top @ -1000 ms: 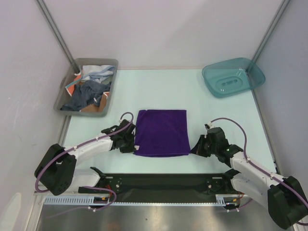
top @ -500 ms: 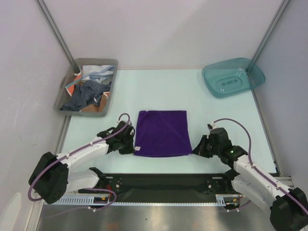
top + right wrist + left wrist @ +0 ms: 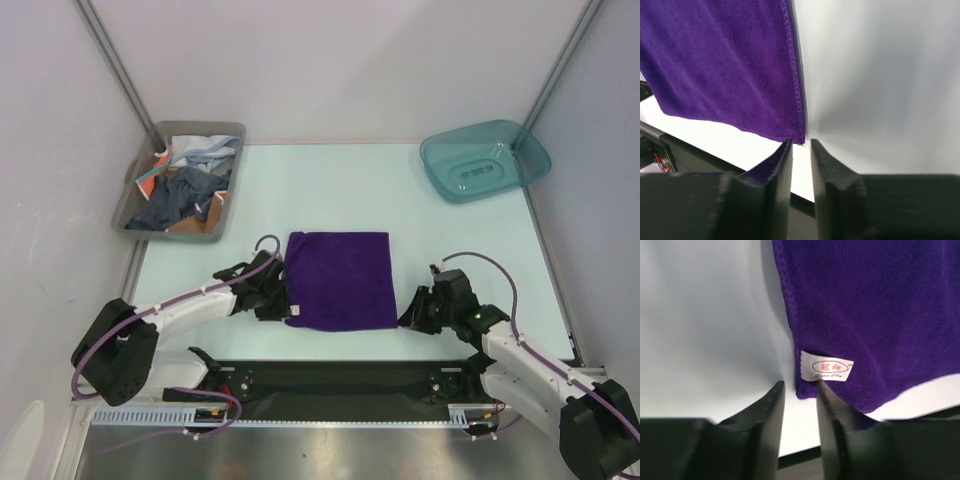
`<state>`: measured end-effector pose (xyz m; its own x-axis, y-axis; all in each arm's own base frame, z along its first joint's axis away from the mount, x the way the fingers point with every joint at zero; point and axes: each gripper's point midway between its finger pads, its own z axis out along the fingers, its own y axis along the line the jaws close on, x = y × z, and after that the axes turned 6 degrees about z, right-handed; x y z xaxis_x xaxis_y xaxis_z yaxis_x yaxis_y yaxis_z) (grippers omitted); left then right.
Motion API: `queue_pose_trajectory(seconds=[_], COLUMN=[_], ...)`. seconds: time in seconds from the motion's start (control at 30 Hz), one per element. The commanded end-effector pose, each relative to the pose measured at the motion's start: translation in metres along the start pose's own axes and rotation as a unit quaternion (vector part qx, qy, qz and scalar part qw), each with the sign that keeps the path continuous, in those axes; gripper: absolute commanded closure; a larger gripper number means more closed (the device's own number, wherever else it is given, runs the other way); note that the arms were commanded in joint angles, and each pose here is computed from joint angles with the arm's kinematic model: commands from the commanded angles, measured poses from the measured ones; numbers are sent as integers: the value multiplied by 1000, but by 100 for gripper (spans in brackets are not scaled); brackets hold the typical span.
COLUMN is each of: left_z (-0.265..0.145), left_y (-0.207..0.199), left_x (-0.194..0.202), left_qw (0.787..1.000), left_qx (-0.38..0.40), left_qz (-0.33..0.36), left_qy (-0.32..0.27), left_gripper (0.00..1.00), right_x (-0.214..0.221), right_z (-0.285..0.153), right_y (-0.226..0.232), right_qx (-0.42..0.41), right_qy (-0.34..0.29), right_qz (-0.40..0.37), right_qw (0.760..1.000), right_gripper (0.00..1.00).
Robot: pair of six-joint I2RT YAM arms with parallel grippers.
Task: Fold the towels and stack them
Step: Fold the towel
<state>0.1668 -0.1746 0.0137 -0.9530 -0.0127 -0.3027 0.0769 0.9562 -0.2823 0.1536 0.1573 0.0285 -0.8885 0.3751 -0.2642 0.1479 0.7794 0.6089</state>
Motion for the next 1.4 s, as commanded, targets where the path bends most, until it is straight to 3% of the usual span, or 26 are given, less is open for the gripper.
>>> queue_pose_trajectory(seconds=[0.0,0.17,0.27,0.37,0.4,0.53,0.73,0.9,1.2,1.37], left_z=[-4,-45,-68,-67,-50,-40,-8,26,57,67], left_y=[23,14,-13,-28,-21,-13,-5,-6,6,5], left_x=[-1,-67,-133,-193,-199,-250,-274,-275,-270,-265], left_qw=[997,991,988,979,983,980,978,978,978,978], left_qx=[-75,-115,-68,-21,-30,10,38,58,47,59], left_qz=[12,27,43,87,87,94,134,166,193,191], left_qy=[7,-65,-136,-182,-160,-177,-152,-111,-70,-58], left_gripper=[59,44,41,39,41,43,45,45,48,52], right_x=[-17,-79,-120,-169,-187,-231,-259,-250,-242,-236], right_z=[-7,-25,-26,-19,-9,8,35,68,105,117], right_y=[18,55,80,101,106,100,100,82,63,54], right_qx=[-15,-18,-55,-57,-55,-63,-103,-120,-148,-152], right_qy=[-22,-91,-119,-120,-109,-89,-28,37,116,130], right_qz=[-12,-38,-100,-184,-197,-252,-299,-320,-329,-327], right_qw=[1000,995,986,974,973,962,948,939,925,924], right_gripper=[72,59,58,57,56,54,50,46,47,51])
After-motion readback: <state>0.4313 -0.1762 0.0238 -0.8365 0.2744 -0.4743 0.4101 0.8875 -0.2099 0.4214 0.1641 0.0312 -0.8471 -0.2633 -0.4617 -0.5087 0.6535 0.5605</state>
